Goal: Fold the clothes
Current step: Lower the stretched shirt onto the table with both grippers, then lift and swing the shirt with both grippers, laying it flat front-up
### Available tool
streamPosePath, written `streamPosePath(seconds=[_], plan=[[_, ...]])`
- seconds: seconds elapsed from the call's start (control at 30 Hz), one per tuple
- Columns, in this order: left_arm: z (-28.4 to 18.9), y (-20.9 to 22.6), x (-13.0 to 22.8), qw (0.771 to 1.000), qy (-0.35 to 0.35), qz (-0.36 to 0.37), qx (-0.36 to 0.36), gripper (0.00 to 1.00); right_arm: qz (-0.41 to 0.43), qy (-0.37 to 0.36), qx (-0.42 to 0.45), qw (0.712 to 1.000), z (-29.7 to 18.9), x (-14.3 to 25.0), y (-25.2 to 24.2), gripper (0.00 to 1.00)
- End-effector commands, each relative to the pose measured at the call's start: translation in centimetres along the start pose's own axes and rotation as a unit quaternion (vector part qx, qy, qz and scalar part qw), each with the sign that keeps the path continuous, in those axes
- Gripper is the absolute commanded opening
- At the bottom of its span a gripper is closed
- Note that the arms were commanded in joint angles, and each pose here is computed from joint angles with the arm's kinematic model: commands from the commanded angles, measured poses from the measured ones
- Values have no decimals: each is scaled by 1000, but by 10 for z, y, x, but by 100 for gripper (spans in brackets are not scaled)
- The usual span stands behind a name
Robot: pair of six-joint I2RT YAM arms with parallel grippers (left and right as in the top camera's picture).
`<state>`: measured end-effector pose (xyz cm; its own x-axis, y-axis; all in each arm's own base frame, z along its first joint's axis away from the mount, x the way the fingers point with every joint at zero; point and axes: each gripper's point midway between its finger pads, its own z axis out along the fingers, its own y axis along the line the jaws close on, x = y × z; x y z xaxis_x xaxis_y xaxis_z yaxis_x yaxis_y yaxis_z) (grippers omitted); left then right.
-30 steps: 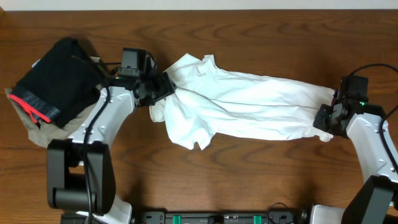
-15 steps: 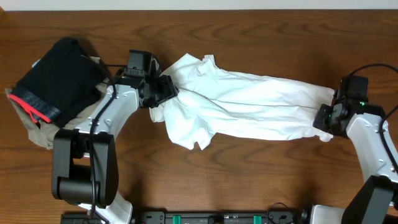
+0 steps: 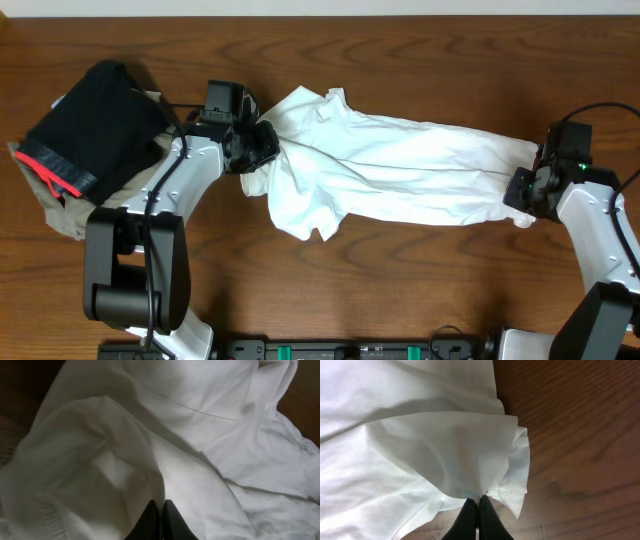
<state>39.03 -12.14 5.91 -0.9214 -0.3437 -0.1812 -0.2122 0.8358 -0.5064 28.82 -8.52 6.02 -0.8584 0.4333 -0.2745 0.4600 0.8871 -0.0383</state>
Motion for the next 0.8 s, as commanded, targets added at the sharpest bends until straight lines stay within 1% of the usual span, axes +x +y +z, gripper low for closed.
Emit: streamPosePath(seconds=[0.0, 0.2, 0.4, 0.5, 0.63, 0.77], plan=[[4, -1, 5, 1000, 14, 2, 9, 6, 18, 7, 2, 1000, 3, 2, -6, 1], [-7, -21, 4, 998, 13, 15, 55, 6, 18, 7, 2, 1000, 3, 2, -6, 1], [-26, -32, 1, 997, -6, 32, 65, 6, 18, 8, 2, 1000, 3, 2, -5, 1], [-36, -38, -1, 996, -21, 59, 70, 6, 18, 8, 2, 1000, 3, 3, -5, 1], [-64, -46, -12, 991, -72, 93, 61, 6, 19, 4, -6, 1000, 0, 0, -3, 1], [-117, -61, -24, 979, -153, 120, 58, 6, 20, -17, -24, 999, -26, -15, 2, 1]])
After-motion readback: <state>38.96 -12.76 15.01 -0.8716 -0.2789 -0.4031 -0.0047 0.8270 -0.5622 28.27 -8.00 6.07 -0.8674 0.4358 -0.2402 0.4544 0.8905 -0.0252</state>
